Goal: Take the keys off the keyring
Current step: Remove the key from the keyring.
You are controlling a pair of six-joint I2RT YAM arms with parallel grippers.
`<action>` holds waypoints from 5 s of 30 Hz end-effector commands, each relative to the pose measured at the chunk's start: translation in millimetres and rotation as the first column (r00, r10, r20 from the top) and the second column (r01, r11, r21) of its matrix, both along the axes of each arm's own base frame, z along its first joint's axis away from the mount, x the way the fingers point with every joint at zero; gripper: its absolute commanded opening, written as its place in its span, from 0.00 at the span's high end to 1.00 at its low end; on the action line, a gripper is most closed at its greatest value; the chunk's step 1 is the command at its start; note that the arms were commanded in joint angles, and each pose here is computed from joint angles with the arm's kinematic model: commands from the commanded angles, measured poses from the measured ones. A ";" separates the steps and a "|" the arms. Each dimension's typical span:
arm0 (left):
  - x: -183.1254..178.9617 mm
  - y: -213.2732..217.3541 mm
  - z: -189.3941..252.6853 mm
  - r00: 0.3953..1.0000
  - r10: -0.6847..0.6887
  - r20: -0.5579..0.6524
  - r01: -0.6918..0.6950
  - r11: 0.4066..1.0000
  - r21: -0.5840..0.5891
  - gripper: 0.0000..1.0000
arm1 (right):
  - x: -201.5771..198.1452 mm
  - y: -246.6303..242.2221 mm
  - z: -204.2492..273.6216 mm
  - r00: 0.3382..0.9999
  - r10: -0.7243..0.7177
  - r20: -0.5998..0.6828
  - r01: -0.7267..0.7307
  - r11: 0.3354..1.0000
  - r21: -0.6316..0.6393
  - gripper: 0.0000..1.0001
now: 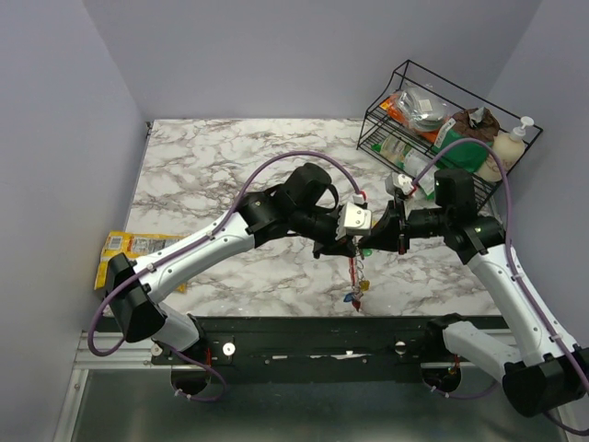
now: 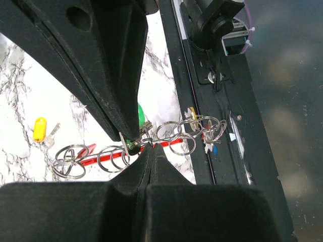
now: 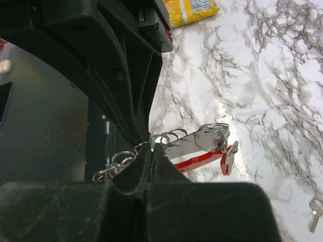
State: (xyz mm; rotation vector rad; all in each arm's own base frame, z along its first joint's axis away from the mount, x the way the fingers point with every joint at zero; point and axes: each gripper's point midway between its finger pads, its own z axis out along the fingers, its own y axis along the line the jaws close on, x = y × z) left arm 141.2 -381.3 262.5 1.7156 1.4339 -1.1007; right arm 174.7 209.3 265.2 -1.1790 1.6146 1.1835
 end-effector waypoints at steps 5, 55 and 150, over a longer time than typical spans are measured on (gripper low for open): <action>-41.2 3.7 54.2 0.985 -0.170 0.037 0.173 0.971 -0.167 1.00 | 27.4 -7.9 -11.0 0.997 -0.072 -0.001 0.072 0.997 -0.020 0.99; 10.9 -26.9 27.3 0.995 0.094 -0.021 -0.096 0.991 -0.097 1.00 | -26.4 -35.4 62.9 0.851 -0.013 0.525 0.059 0.996 -0.071 0.99; 108.8 -10.0 19.8 0.827 0.465 -0.317 -0.515 0.852 -0.094 0.81 | 16.9 -24.8 -19.2 0.712 0.105 0.695 0.269 0.873 -0.407 0.99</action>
